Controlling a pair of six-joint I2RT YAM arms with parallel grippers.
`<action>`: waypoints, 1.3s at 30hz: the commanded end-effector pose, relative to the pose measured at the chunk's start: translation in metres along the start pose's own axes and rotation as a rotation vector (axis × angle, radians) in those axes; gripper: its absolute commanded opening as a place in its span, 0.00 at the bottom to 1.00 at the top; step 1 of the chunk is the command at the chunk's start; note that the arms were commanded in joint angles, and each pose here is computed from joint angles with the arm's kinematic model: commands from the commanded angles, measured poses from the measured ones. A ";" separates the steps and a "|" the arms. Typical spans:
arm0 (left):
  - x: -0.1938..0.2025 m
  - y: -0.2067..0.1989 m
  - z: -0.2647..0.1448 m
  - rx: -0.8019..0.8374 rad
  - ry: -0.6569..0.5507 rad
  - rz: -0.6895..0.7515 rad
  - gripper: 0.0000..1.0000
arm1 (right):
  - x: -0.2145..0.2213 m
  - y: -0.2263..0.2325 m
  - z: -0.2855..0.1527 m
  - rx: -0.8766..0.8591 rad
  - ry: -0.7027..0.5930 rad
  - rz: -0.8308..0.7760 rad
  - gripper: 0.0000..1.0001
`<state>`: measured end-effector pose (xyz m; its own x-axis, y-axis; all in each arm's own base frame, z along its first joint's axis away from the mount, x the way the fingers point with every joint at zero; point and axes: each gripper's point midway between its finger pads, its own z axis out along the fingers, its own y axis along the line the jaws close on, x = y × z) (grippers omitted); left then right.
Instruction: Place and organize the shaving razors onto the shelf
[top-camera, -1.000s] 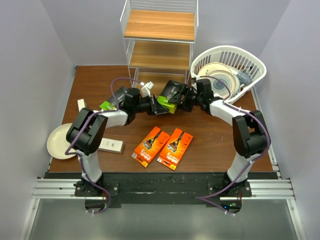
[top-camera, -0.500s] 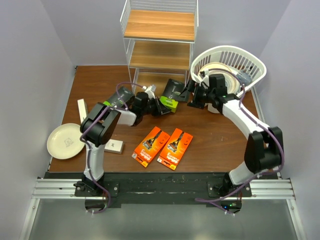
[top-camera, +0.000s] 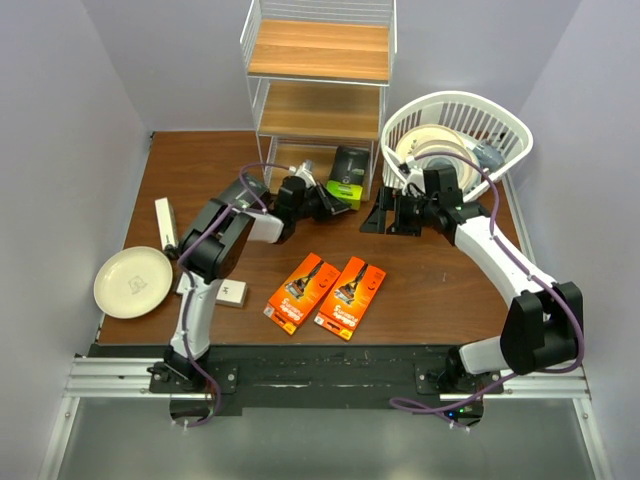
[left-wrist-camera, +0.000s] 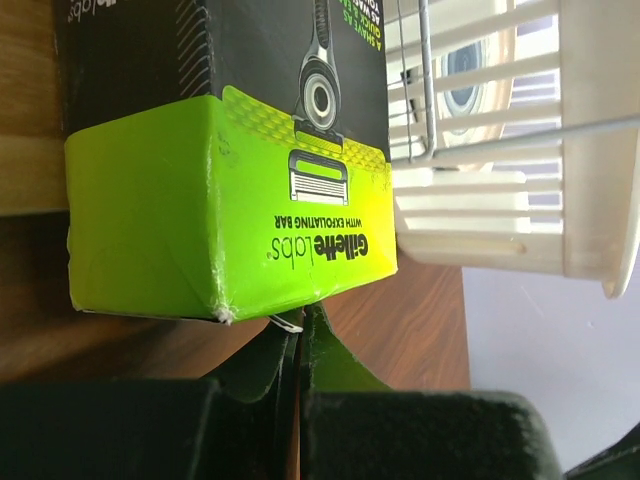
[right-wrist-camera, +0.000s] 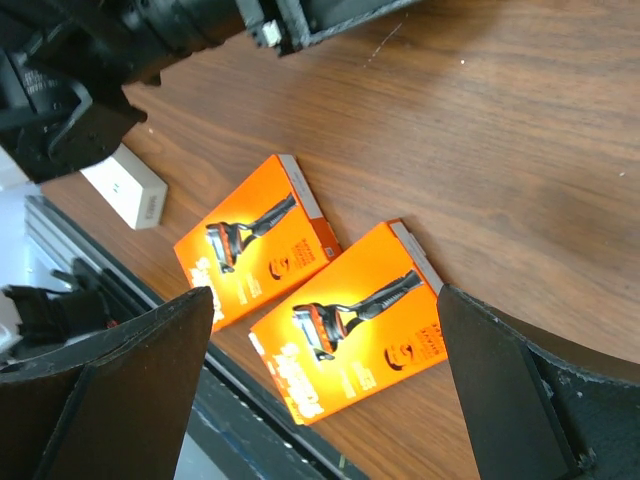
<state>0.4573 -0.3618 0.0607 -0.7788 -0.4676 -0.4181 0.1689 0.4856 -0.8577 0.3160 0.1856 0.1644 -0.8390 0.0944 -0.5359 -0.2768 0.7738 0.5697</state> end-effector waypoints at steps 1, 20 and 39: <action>-0.021 -0.032 0.017 0.085 -0.080 -0.027 0.00 | -0.011 0.012 -0.007 -0.043 -0.017 -0.101 0.99; -0.032 -0.033 0.041 0.073 -0.115 -0.010 0.02 | -0.003 0.012 -0.001 -0.081 0.004 -0.099 0.99; -0.045 -0.036 -0.110 0.003 0.042 0.086 0.73 | -0.016 0.020 0.004 -0.117 -0.012 -0.174 0.99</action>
<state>0.4324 -0.3237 0.0773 -0.8121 -0.4563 -0.3638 0.0912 0.5165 -0.8514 0.3150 0.1913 0.1593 -0.8238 -0.0106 -0.5667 -0.3868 0.7413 0.5485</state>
